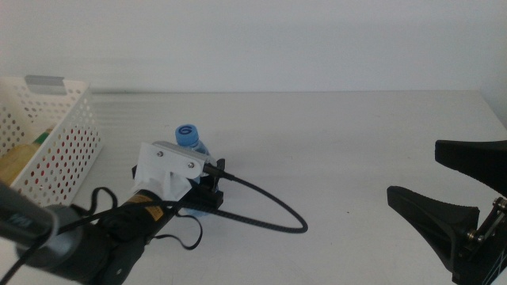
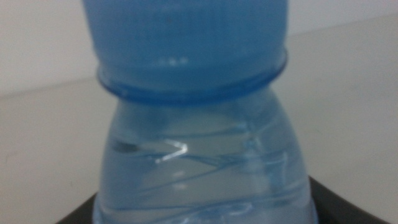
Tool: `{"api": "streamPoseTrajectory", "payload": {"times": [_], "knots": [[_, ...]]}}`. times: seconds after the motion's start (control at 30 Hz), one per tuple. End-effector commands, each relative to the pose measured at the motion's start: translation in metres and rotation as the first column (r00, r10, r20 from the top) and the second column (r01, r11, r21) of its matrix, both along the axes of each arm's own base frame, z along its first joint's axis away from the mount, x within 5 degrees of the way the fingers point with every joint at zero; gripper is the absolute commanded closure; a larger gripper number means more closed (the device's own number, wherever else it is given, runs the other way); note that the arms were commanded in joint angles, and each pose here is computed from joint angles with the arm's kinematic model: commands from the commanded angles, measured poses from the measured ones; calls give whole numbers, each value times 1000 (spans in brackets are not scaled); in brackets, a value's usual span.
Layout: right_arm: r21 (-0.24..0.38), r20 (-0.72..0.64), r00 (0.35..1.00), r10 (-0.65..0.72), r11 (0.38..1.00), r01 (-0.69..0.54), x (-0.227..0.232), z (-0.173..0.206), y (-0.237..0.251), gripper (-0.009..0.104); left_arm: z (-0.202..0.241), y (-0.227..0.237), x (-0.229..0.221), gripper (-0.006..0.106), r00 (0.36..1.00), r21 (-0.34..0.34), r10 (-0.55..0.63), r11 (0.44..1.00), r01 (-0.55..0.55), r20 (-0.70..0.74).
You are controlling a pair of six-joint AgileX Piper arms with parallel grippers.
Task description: Use arms to grab the bottles and put them into the dustbin to the left of the table.
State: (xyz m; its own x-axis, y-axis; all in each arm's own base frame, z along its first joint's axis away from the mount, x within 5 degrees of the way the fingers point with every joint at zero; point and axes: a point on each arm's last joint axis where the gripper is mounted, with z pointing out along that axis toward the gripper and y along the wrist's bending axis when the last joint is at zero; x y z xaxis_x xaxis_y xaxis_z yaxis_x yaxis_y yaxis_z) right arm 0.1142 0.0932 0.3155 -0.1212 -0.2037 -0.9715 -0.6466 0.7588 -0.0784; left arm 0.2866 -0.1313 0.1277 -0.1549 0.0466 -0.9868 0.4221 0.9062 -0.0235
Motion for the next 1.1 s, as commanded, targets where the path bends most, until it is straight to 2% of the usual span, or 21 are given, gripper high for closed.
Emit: {"api": "streamPoseTrajectory", "payload": {"times": [0.0, 0.5, 0.77, 0.9, 1.07], "knots": [[54, 90, 996, -10, 999, 5, 2, 17, 0, 31, 41, 2, -6, 105, 985, -106, 11, 994, 7, 171], [54, 90, 996, -10, 999, 5, 2, 17, 0, 31, 127, 19, -43, 105, 996, -65, 10, 998, -4, 90], [54, 90, 996, -10, 999, 5, 2, 17, 0, 31, 180, 25, -54, 105, 985, 49, 24, 999, -16, -171], [54, 90, 996, -10, 999, 5, 2, 17, 0, 31, 203, 25, -54, 105, 946, 115, 40, 993, -3, -322], [54, 90, 996, -10, 999, 5, 2, 17, 0, 31, 233, 34, -52, 105, 893, 175, 93, 984, -16, -440]]}}
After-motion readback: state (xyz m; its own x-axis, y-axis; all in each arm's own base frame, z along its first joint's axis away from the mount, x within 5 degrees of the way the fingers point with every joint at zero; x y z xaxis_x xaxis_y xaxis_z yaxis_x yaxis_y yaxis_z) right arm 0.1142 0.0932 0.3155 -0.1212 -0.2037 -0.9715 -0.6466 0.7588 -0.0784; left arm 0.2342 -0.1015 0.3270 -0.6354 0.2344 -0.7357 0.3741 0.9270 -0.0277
